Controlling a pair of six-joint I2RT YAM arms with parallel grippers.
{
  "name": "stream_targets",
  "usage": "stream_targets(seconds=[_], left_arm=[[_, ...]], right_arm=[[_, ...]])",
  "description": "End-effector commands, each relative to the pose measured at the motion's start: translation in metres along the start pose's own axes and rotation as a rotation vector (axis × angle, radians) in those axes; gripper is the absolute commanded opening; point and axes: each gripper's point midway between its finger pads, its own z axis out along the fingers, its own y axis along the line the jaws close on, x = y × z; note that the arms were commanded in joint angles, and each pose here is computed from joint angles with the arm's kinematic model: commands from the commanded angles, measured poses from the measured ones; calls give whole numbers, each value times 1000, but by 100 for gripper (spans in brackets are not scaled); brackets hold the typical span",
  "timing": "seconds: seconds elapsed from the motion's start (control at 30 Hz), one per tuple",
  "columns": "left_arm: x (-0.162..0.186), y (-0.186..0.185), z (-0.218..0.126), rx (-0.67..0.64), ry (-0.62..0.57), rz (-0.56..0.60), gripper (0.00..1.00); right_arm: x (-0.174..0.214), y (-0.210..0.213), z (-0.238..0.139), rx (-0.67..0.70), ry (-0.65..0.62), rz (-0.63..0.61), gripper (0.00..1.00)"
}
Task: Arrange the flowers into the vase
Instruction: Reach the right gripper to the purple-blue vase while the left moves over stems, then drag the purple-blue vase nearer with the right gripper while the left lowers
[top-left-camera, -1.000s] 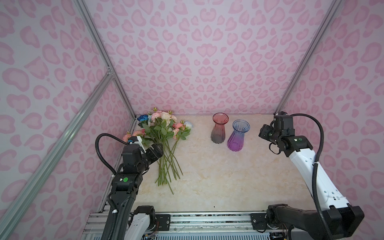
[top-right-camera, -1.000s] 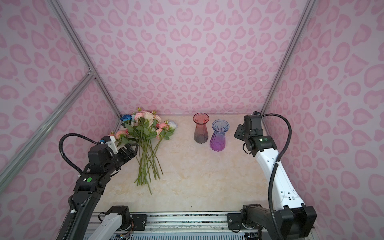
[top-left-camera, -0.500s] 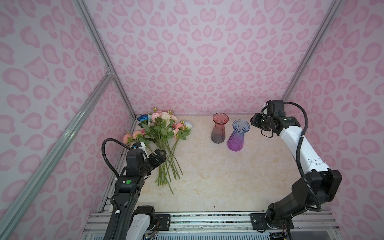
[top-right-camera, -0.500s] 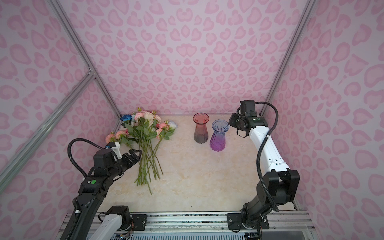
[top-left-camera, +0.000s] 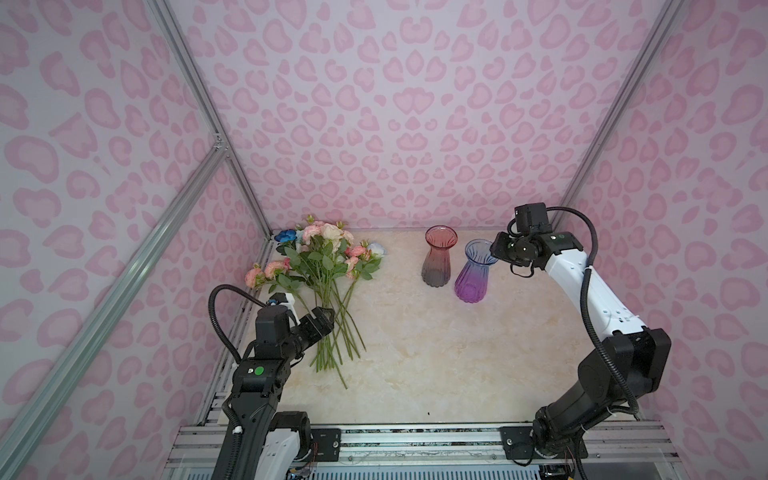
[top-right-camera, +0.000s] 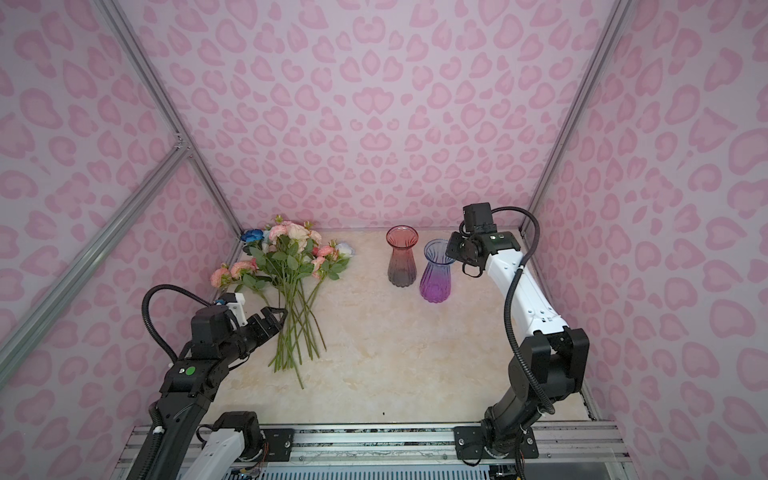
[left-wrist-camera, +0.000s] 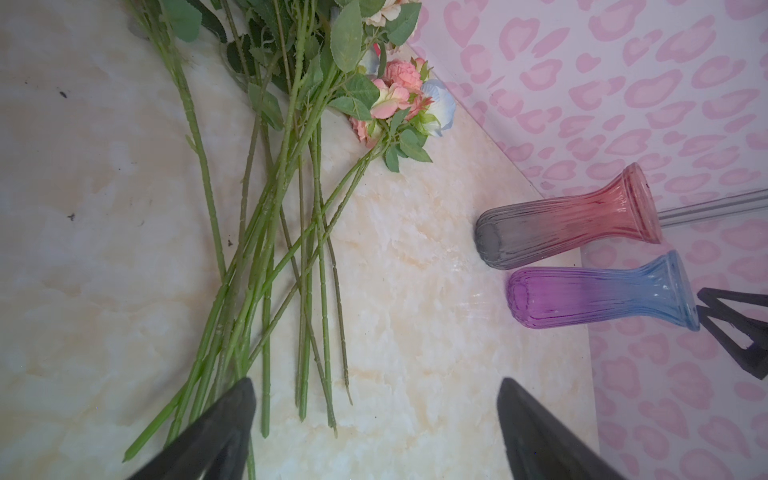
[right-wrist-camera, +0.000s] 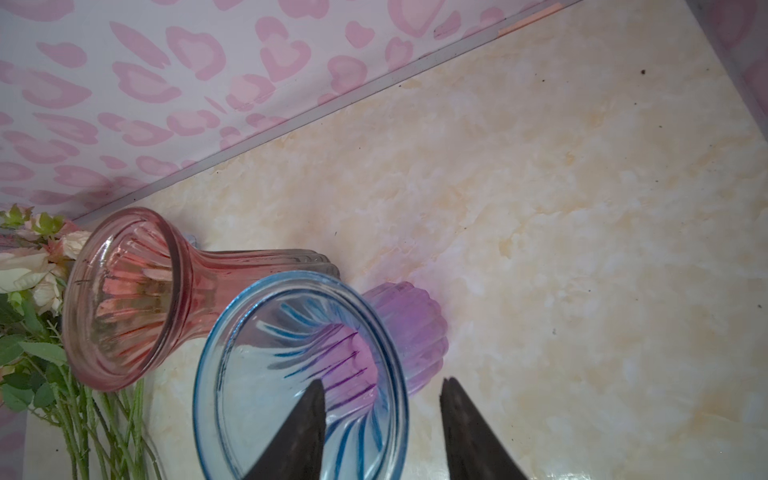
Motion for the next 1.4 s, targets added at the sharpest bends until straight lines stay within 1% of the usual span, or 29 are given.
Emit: stream_targets(seconds=[0.0,0.17,0.37,0.5,0.6,0.63,0.67,0.73,0.8,0.97,1.07,1.17,1.37], left_arm=[[1,-1,1,10,-1,6,92],[2,2,3,4,2,0,92],[5,4,6,-2,17,-5,92],[4,3,5,-3,15,-3,92],[3,8,4,-29,5,-5,90],[3,10,4,-35,3,-8,90],[3,10,4,-36,1,-9,90],[3,10,4,-37,1,-11,90],[3,11,4,-40,1,-13,90],[0,10,4,-44,-6,-14,90],[0,9,3,-43,-7,-15,90],[-1,8,1,-39,-10,-16,90],[-6,0,-3,-18,-20,-18,90]], right_arm=[[3,-7,4,41,12,-27,47],[7,-10,20,64,50,-33,46],[9,-9,31,72,90,-45,33],[11,-11,34,82,121,-48,30],[13,-10,37,76,132,-48,25],[14,-10,38,78,136,-47,23],[14,-10,38,76,136,-46,18],[15,-8,37,67,136,-45,15],[17,-7,37,58,141,-39,7],[20,-6,36,45,146,-32,0],[23,-6,33,32,143,-22,0],[25,-1,26,-8,136,-3,0],[23,7,1,-78,81,24,0]])
